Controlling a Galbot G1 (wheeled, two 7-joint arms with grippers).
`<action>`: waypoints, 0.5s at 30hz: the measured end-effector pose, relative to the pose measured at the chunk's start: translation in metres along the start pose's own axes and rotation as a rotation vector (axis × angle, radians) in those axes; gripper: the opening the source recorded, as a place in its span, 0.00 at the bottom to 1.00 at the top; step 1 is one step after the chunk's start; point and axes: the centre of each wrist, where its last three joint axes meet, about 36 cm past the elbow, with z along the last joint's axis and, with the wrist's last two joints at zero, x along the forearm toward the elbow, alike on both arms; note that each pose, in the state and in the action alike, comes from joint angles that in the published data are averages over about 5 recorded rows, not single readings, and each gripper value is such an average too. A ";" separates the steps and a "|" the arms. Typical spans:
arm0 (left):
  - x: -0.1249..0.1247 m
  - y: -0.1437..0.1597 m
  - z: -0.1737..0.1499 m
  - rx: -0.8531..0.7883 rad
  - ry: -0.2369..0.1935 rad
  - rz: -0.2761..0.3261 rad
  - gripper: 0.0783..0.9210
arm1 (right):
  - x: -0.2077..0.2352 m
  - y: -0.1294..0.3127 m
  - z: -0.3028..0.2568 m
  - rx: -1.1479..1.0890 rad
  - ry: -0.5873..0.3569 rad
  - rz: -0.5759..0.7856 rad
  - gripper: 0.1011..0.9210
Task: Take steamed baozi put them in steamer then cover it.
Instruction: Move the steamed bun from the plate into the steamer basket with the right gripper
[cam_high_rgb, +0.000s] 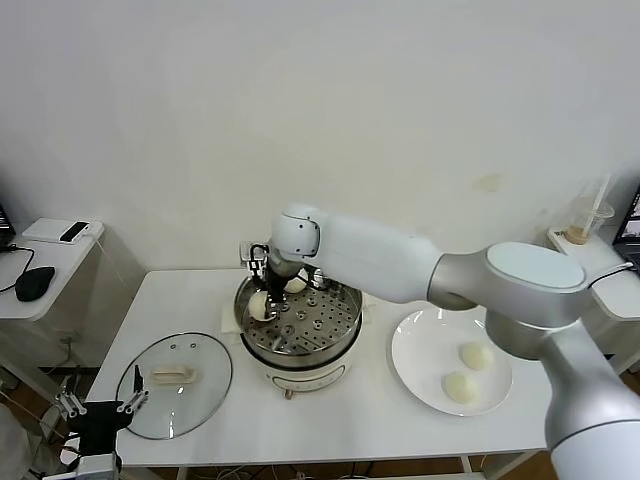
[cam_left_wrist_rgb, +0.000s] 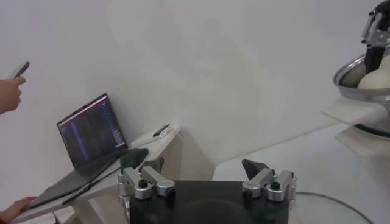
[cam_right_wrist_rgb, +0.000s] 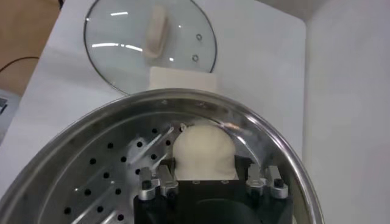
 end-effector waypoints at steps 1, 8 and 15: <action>0.000 0.000 0.000 -0.001 0.000 -0.001 0.88 | 0.000 -0.001 0.000 0.001 0.002 0.002 0.69; 0.000 0.002 0.000 0.000 -0.002 -0.005 0.88 | 0.007 -0.006 0.004 0.015 0.010 0.009 0.87; 0.000 0.002 -0.005 0.004 -0.013 -0.006 0.88 | 0.042 -0.011 0.016 0.049 0.015 0.005 0.88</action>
